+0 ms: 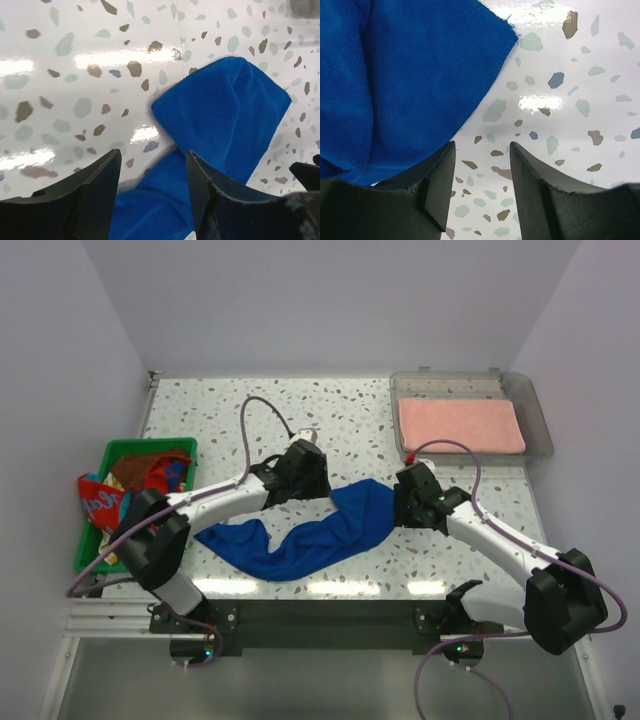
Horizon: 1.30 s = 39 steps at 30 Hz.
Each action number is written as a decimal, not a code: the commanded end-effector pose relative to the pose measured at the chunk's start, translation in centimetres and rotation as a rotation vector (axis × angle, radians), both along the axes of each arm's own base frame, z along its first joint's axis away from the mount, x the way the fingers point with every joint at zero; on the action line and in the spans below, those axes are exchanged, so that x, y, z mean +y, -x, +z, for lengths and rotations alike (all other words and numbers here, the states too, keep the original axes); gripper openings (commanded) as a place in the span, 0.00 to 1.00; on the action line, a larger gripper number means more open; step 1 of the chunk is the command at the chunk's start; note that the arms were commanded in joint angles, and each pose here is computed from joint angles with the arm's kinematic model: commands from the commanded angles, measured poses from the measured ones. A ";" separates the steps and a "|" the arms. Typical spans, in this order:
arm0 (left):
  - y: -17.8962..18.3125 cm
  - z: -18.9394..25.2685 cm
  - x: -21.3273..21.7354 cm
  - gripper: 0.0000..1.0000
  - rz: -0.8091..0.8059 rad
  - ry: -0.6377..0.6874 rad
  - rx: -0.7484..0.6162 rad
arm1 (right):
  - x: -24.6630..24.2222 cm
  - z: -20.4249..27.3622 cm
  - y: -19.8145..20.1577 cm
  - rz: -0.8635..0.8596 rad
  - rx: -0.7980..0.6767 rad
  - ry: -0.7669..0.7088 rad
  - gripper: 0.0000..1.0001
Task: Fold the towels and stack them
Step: Flatten out the crumpled towel
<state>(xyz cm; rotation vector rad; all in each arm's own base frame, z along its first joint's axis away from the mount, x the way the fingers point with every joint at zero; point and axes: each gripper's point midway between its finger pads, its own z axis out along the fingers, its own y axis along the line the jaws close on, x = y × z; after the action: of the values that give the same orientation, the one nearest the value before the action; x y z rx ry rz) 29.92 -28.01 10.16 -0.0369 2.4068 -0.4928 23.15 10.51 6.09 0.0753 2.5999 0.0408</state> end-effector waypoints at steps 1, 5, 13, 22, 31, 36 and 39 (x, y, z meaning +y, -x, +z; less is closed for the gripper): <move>-1.7 0.1 -4.2 0.59 -0.054 0.112 0.046 | 0.9 1.2 -1.4 0.022 -0.042 -0.026 0.51; -2.6 -2.4 -4.7 0.54 -0.021 0.085 0.111 | 0.9 1.2 -1.4 0.025 -0.042 -0.029 0.51; -3.1 -6.3 -6.3 0.41 -0.009 0.094 0.201 | 0.7 1.3 -1.3 0.030 -0.048 -0.018 0.51; -8.8 1.7 0.6 0.00 0.149 -0.324 -0.072 | 0.2 2.1 -1.3 0.026 -0.072 -0.006 0.51; -13.4 7.4 5.2 0.79 0.237 -0.665 -0.223 | 0.3 2.1 -1.7 0.033 -0.072 0.002 0.53; -12.6 7.6 3.0 0.96 0.137 -0.492 -0.256 | 1.0 2.4 -2.9 0.067 -0.072 0.012 0.53; -10.2 5.3 2.4 0.94 0.080 -0.418 -0.164 | 1.4 2.8 -4.0 0.089 -0.081 0.026 0.51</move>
<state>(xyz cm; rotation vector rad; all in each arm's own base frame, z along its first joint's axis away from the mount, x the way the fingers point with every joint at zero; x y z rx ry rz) 41.66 -24.45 14.05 0.0765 2.2758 0.2211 24.68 11.07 6.98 -0.0205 2.5879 0.0251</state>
